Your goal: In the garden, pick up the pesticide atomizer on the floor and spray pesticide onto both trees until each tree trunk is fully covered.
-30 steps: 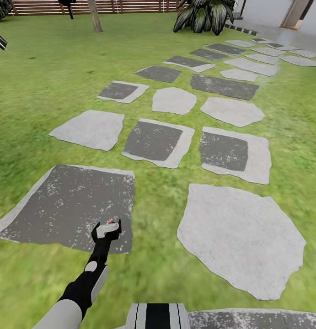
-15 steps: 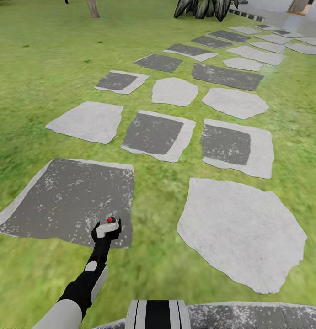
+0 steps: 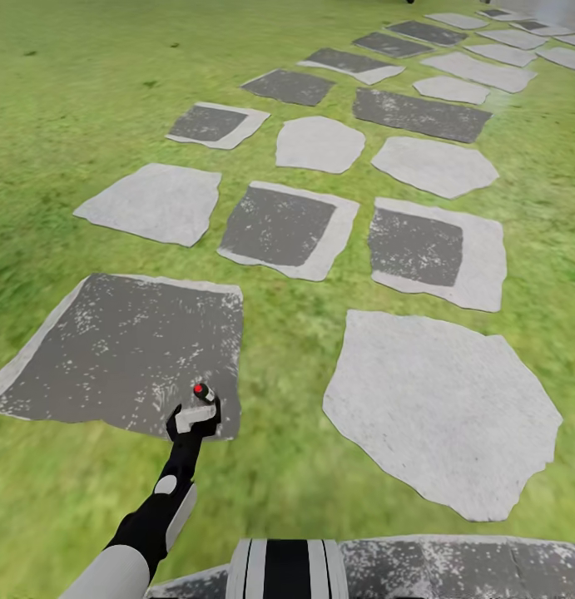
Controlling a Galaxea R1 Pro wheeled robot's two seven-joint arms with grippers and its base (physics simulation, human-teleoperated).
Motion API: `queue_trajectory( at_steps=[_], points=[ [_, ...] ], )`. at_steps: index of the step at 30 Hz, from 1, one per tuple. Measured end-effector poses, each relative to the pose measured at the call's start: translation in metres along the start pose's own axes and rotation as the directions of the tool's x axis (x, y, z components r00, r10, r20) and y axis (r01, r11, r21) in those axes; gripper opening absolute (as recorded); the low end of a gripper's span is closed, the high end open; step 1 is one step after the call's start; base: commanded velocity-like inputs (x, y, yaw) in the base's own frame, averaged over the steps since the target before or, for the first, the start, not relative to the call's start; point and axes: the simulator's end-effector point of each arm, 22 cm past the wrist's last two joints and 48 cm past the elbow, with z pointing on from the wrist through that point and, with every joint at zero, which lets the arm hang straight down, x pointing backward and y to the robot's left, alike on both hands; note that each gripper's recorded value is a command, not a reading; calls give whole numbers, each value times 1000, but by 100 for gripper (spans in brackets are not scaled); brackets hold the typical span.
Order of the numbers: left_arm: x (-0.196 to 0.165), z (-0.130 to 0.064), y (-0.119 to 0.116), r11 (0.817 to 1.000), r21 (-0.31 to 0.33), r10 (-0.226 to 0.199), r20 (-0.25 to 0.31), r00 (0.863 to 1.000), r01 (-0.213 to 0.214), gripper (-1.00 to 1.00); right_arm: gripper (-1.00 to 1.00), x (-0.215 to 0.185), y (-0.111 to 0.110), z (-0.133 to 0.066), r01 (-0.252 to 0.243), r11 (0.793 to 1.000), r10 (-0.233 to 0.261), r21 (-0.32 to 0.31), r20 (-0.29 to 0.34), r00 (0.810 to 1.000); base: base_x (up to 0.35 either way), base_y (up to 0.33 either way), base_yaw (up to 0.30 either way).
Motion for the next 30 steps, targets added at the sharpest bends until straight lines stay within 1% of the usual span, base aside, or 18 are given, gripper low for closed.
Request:
queue_trajectory(
  at_steps=[3,6,11,19,30],
  points=[
    [8,0,1,1000,-1,1,-13,1000,-1,100,100,0,3,0,11,1000,-11,-5,1,1000,0,0,0],
    [8,0,1,1000,-1,1,-13,1000,-1,100,100,0,3,0,11,1000,-11,-5,1,1000,0,0,0],
    [9,0,1,1000,-2,2,-15,1000,-2,100,100,0,4,0,11,1000,-11,-5,1,1000,5,2,0],
    [10,0,1,1000,-2,2,-17,1000,-2,100,100,0,3,0,11,1000,-11,-5,1,1000,86,47,0],
    [10,0,1,1000,-2,2,-18,1000,-2,100,100,3,6,-3,2,1000,-2,-6,-7,1000,13,7,0]
  ],
)
